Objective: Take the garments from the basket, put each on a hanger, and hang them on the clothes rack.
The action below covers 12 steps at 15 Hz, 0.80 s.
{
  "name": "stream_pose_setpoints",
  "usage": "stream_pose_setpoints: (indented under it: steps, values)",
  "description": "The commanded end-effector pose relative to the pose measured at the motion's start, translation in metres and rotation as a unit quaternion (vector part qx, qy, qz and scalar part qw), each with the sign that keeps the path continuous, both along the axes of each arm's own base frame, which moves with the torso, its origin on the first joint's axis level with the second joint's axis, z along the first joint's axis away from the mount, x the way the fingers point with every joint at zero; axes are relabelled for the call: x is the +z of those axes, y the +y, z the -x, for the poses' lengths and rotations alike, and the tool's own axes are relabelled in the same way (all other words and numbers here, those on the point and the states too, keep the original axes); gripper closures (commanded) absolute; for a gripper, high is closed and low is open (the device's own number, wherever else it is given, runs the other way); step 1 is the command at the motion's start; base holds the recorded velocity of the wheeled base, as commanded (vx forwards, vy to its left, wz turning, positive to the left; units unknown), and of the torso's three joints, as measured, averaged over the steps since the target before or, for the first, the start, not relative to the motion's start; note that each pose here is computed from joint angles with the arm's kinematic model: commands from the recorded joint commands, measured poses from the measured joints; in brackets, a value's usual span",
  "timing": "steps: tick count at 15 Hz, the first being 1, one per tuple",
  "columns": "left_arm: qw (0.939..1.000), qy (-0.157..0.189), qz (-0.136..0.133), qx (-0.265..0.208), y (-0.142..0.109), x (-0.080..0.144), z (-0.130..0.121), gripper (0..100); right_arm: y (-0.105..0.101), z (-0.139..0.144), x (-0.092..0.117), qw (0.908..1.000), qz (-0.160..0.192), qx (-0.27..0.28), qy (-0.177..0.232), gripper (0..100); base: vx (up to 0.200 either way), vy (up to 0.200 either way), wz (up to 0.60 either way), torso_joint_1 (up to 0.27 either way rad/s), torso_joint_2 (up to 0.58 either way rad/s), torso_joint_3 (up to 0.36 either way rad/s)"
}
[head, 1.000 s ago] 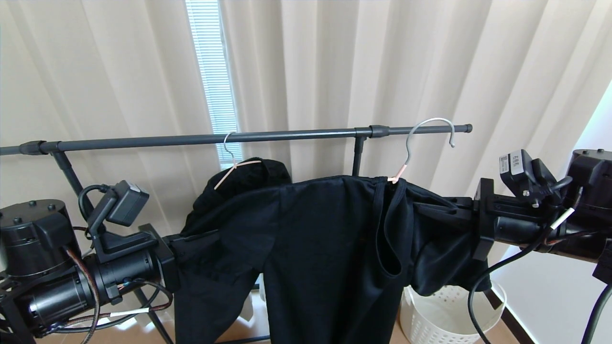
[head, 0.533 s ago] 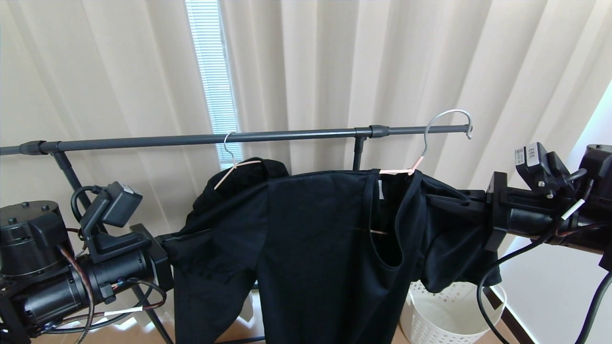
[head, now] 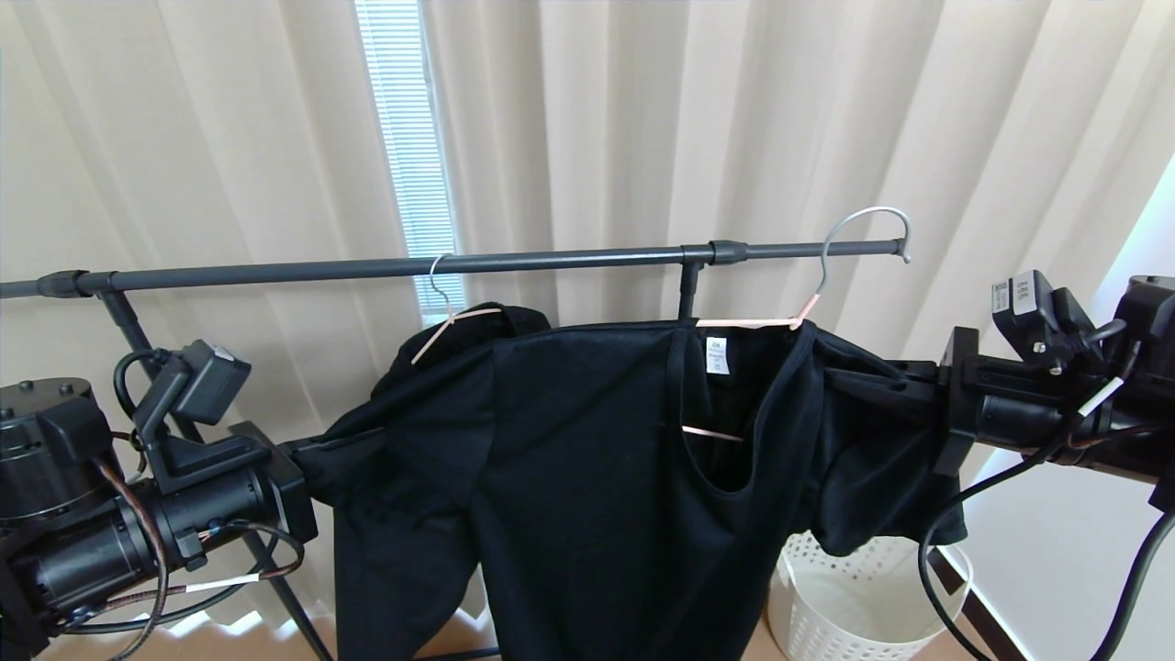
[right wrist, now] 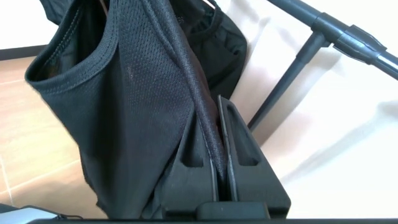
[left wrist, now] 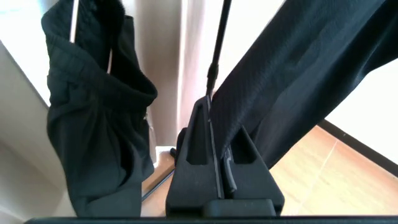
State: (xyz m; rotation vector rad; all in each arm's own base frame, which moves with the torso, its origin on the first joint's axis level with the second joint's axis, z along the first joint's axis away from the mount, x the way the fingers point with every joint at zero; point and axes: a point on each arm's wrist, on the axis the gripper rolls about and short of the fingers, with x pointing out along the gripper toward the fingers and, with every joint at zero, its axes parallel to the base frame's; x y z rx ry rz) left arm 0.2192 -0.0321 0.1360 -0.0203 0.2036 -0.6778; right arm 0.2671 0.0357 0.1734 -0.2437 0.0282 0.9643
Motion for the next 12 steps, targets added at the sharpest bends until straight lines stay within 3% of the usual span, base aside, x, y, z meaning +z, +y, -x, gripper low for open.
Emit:
stream_pose_setpoints:
  steps: [1, 4, 5, 12]
  values:
    - [1.0, 0.002, -0.002, 0.006, 0.003, -0.002, -0.002, 100, 0.0, 0.0, 0.0, 1.0, 0.0, 0.001, -0.001, 100, 0.0, 0.0, 0.0, 0.0, 0.0, 0.0]
    - [1.0, 0.002, -0.008, -0.001, 0.002, -0.004, 0.0, 100, 0.0, -0.001, -0.001, 1.0, 0.0, 0.001, 0.001, 100, 0.0, 0.0, 0.0, 0.0, 0.0, 0.0]
    - [0.9998, 0.003, -0.009, -0.015, 0.001, -0.005, 0.003, 0, 0.0, -0.001, 0.0, 1.0, 0.0, 0.0, 0.001, 100, 0.0, 0.0, 0.0, 0.0, 0.0, 0.0]
    - [0.9983, -0.019, 0.0, -0.055, 0.0, 0.002, 0.013, 0, 0.002, -0.003, -0.006, 0.9999, 0.001, 0.002, 0.012, 100, 0.0, 0.0, 0.0, 0.0, 0.0, 0.0]
